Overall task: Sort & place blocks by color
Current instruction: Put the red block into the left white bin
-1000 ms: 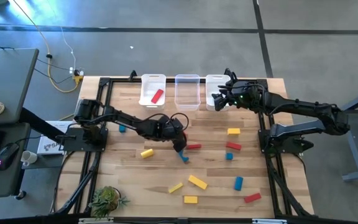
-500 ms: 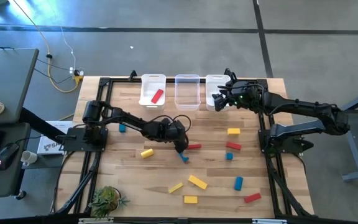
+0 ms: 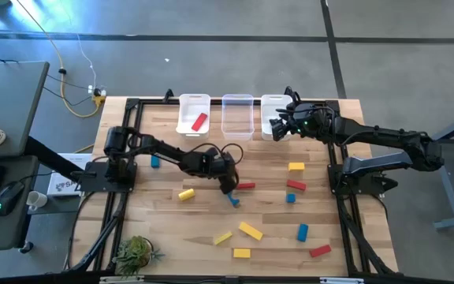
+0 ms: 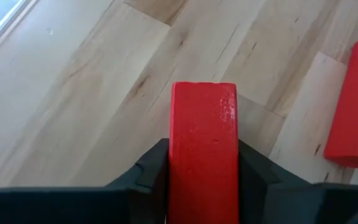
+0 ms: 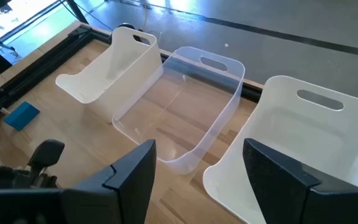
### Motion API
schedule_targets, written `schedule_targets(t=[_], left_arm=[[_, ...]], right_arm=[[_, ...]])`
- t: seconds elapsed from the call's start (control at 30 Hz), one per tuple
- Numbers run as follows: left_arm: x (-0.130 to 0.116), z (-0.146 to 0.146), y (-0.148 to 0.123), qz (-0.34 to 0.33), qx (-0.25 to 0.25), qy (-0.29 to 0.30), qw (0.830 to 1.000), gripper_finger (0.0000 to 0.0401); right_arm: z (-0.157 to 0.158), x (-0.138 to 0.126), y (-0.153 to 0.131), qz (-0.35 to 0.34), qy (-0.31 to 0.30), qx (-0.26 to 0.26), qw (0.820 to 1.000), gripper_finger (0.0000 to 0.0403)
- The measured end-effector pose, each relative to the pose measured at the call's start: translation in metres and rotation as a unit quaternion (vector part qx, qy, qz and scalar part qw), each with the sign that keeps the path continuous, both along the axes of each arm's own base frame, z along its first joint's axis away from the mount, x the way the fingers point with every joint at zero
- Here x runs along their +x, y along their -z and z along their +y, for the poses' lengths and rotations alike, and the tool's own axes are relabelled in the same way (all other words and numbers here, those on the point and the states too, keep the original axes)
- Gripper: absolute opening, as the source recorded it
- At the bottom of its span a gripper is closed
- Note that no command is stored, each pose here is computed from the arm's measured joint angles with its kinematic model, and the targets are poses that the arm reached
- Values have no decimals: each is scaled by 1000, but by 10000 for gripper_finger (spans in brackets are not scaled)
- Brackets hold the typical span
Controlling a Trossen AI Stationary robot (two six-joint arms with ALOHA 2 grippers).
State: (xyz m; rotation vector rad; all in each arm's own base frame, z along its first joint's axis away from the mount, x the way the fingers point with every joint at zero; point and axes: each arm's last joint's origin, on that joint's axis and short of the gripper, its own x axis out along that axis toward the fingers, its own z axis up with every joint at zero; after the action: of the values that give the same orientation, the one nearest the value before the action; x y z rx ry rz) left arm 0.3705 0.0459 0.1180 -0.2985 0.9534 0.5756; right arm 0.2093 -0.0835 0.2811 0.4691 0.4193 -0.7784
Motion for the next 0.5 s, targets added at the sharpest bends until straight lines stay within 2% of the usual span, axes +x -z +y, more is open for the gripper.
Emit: schedule_targets(t=[0.2,0.5], left_arm=[[-7,13,-13,6,0,4,1000,102],[-35,40,-71,-4,30,-12,999,103]], right_arm=[[1,0,1,-1,-14,9,1000,229],[9,4,1,-13,-53,39,998,229]])
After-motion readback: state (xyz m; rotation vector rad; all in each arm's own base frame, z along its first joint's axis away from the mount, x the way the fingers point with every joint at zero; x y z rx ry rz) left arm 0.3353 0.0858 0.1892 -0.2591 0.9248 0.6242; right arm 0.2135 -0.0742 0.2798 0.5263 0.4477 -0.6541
